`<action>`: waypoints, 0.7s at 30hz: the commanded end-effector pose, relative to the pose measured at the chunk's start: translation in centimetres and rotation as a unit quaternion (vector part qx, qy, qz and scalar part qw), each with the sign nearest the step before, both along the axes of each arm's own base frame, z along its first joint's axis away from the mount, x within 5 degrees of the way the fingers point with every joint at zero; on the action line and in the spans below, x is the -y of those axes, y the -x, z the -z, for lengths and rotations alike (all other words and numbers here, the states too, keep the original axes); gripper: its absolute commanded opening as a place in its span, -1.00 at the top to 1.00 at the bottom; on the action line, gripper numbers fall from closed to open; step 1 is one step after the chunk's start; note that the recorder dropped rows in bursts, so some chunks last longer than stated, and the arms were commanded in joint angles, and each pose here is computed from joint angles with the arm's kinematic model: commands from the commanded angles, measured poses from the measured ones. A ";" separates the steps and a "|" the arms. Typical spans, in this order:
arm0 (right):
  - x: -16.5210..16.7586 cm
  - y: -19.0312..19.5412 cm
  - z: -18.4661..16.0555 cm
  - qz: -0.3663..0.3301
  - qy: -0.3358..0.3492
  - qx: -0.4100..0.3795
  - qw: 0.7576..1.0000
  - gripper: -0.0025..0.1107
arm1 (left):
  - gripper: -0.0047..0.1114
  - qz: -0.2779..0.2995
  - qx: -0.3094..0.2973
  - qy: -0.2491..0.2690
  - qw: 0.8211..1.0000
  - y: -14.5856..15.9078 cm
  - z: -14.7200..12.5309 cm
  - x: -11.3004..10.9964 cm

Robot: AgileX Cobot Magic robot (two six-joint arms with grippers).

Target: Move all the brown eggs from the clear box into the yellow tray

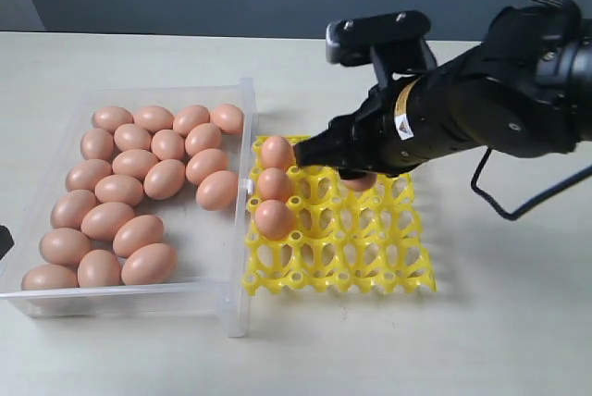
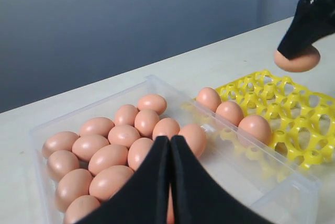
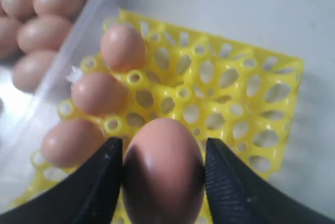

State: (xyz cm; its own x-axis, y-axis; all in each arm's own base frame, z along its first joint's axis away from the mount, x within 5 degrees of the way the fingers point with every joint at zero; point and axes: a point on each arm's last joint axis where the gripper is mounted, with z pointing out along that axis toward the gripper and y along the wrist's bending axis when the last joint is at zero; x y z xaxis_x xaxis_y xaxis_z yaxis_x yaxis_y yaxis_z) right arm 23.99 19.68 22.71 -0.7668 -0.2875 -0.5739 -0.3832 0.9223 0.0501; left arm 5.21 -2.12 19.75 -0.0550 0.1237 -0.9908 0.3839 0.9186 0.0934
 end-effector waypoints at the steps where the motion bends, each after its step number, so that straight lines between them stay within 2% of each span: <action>1: -1.0 -0.5 1.2 -0.061 0.052 -0.059 0.995 0.96 | 0.91 0.002 0.001 0.003 1.000 0.0 0.1 0.0; 6: -3.3 -0.5 0.6 -0.138 -0.041 -0.041 0.989 0.96 | 0.91 0.002 0.001 0.003 1.000 0.0 0.1 0.0; 9: -4.2 -0.4 -0.2 -0.154 -0.132 -0.054 0.978 0.96 | 0.91 0.002 0.003 0.000 1.000 0.0 0.1 0.0; 11: -4.6 -0.3 -0.5 -0.167 -0.190 -0.056 0.966 0.96 | 0.91 0.000 0.006 -0.021 1.000 0.0 0.1 -0.1; 15: -5.3 -0.1 -1.0 -0.200 -0.262 -0.012 0.944 0.96 | 0.91 -0.005 -0.007 -0.061 0.998 0.0 0.6 -0.2; 18: -5.0 0.3 -0.1 -0.197 -0.289 0.015 0.937 0.96 | 0.91 -0.006 -0.003 -0.068 0.998 0.0 0.6 -0.3; 19: -4.9 0.5 0.4 -0.215 -0.274 0.023 0.937 0.96 | 0.91 -0.008 -0.003 -0.071 0.997 0.0 0.6 -0.3; 21: -4.4 0.7 1.3 -0.206 -0.253 0.022 0.945 0.96 | 0.91 -0.020 -0.003 -0.077 0.997 -0.1 0.6 -0.5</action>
